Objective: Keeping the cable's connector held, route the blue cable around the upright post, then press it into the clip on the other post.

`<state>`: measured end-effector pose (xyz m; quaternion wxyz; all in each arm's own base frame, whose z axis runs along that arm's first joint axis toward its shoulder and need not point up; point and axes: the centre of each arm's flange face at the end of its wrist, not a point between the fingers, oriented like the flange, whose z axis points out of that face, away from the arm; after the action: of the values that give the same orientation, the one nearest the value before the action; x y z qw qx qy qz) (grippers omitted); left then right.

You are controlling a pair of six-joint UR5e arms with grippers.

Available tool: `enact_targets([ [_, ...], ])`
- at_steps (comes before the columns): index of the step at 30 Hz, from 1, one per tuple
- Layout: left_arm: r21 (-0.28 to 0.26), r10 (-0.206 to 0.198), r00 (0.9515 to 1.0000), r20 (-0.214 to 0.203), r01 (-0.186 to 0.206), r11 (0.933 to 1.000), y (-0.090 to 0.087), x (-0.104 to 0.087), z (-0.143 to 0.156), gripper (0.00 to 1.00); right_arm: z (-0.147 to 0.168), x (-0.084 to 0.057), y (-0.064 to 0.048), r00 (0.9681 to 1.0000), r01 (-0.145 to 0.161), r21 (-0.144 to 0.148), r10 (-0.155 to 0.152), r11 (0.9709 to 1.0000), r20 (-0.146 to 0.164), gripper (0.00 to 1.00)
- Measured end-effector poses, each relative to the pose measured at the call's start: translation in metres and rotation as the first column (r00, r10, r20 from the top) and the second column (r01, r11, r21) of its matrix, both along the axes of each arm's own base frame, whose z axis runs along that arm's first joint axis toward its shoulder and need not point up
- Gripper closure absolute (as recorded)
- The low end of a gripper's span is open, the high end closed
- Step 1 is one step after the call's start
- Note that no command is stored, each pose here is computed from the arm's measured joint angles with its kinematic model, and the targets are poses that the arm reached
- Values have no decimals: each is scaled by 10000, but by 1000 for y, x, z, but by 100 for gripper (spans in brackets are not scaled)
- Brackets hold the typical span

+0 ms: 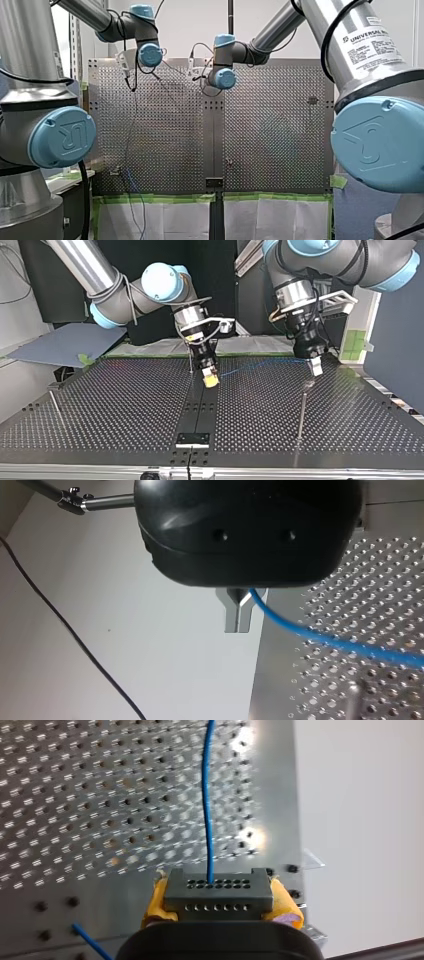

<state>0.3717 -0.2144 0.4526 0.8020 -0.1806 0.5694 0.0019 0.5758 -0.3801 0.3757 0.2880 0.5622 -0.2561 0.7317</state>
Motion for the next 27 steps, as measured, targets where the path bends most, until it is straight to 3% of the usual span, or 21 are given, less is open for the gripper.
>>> enact_targets([
  [11,354,18,9997,-254,-9,9994,16,31,27,100,50,12,-7,9972,-404,-412,429,9983,616,100],
  [22,599,48,9994,-332,-28,9982,47,68,36,100,89,20,-12,9867,-825,-796,927,9934,1335,100],
  [27,703,59,9988,-491,-24,9975,61,92,29,100,92,21,-18,9856,-845,-872,961,9926,1391,100],
])
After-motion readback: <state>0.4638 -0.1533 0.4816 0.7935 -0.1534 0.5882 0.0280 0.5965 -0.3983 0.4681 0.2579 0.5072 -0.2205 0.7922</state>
